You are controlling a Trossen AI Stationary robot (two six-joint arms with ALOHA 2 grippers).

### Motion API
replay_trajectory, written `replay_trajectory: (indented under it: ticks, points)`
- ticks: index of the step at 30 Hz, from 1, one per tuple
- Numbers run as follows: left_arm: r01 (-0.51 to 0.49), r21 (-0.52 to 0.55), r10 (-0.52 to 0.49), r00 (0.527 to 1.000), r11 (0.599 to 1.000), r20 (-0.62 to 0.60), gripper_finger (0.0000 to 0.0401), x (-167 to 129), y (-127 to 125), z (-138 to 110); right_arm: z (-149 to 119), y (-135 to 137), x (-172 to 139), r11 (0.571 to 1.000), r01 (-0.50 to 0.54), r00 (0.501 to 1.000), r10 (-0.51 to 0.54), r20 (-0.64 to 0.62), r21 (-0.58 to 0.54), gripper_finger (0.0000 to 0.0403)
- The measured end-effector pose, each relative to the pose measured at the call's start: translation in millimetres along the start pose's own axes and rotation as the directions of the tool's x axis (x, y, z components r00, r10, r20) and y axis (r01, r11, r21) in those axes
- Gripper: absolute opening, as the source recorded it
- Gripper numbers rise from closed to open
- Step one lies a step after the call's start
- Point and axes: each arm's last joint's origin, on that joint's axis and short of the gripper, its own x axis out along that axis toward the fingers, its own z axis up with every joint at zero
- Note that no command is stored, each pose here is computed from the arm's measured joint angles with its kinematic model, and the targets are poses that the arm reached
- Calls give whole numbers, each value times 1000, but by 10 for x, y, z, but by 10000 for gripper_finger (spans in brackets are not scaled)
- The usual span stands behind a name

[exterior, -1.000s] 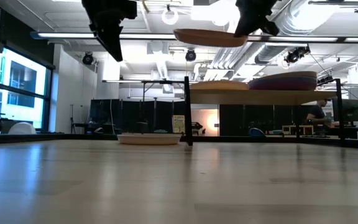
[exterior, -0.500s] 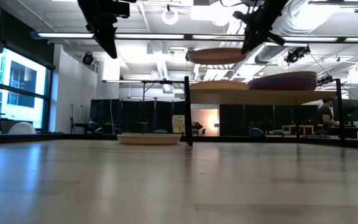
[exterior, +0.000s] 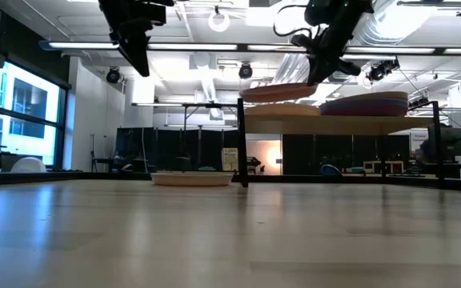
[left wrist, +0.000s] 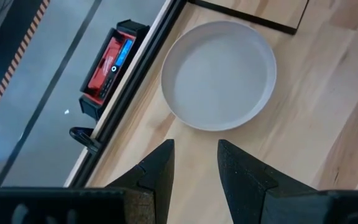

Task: Place and stack plates onto a shelf
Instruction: Stack the orange plate on top of the peach plate on the shelf

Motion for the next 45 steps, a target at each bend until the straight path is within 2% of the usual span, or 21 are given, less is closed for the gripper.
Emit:
replay_trajectory:
  ticks: [11, 18, 34, 37, 45]
  points:
    - [7, -67, -7, 1000, 998, 2, 111, 0, -3, 2, 6, -35, 112, 997, 55, 998, -56, -33, -53, 0]
    - [8, -109, -8, 1000, 994, 2, 111, 0, -3, 2, -8, -46, 230, 997, 72, 993, -75, -91, -31, 0]
    - [30, -115, -30, 1000, 993, 1, 111, 2, -10, 3, 3, -43, 246, 996, 78, 994, -74, -83, 38, 1]
    - [30, -115, -30, 1000, 993, 1, 111, 2, -10, 3, 3, -43, 246, 996, 78, 994, -74, -82, 39, 13]
    - [30, -114, -30, 1000, 993, 1, 111, 2, -10, 3, 7, -41, 245, 996, 77, 994, -73, -78, 55, 75]
